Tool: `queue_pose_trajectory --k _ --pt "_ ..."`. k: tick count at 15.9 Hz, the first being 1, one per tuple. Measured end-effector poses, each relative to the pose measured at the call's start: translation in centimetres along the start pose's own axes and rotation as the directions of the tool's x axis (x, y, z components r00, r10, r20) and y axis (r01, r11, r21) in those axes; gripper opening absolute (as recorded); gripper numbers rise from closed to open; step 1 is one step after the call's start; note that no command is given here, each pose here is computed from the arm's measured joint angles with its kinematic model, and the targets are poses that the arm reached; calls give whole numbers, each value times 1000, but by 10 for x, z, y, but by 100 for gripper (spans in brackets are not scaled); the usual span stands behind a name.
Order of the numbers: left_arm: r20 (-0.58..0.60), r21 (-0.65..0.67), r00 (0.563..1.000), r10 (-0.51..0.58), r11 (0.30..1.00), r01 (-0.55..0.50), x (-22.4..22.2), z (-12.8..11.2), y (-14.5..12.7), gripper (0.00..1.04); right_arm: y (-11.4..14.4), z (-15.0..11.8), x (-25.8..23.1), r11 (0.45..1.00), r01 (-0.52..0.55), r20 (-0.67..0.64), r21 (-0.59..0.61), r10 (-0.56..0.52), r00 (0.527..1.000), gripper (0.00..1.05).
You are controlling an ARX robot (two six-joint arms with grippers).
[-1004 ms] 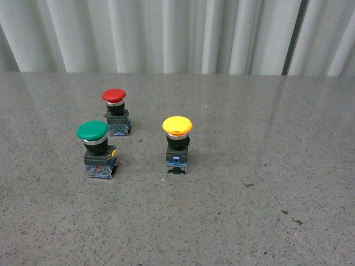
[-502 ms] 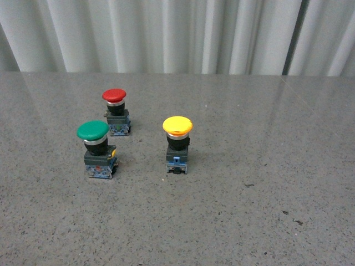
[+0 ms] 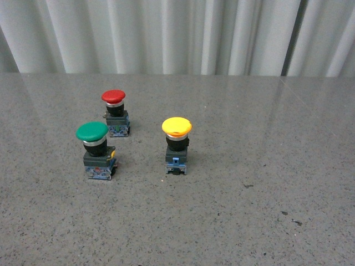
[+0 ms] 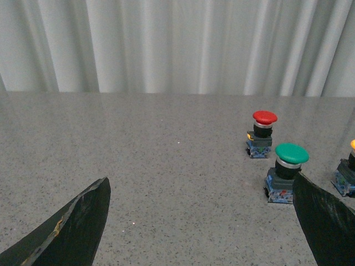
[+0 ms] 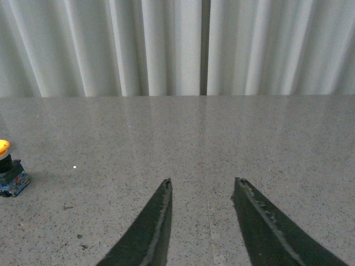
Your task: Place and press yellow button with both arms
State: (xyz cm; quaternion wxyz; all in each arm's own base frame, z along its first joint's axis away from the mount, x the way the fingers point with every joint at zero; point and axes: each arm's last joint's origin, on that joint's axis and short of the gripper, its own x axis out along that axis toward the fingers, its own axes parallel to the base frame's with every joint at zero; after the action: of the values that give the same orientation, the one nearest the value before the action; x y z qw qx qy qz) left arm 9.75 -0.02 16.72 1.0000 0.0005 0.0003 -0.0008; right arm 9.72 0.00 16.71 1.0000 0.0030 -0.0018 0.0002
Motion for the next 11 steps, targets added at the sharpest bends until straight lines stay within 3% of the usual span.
queue_pose_trajectory --k 6,8,11 --pt "0 0 1000 0 1000 0 0 0 0 98 0 0 0 1000 0 0 0 0 1000 93" --pt "0 0 1000 0 1000 0 0 0 0 98 0 0 0 1000 0 0 0 0 1000 100" --pt "0 0 1000 0 1000 0 0 0 0 98 0 0 0 1000 0 0 0 0 1000 98"
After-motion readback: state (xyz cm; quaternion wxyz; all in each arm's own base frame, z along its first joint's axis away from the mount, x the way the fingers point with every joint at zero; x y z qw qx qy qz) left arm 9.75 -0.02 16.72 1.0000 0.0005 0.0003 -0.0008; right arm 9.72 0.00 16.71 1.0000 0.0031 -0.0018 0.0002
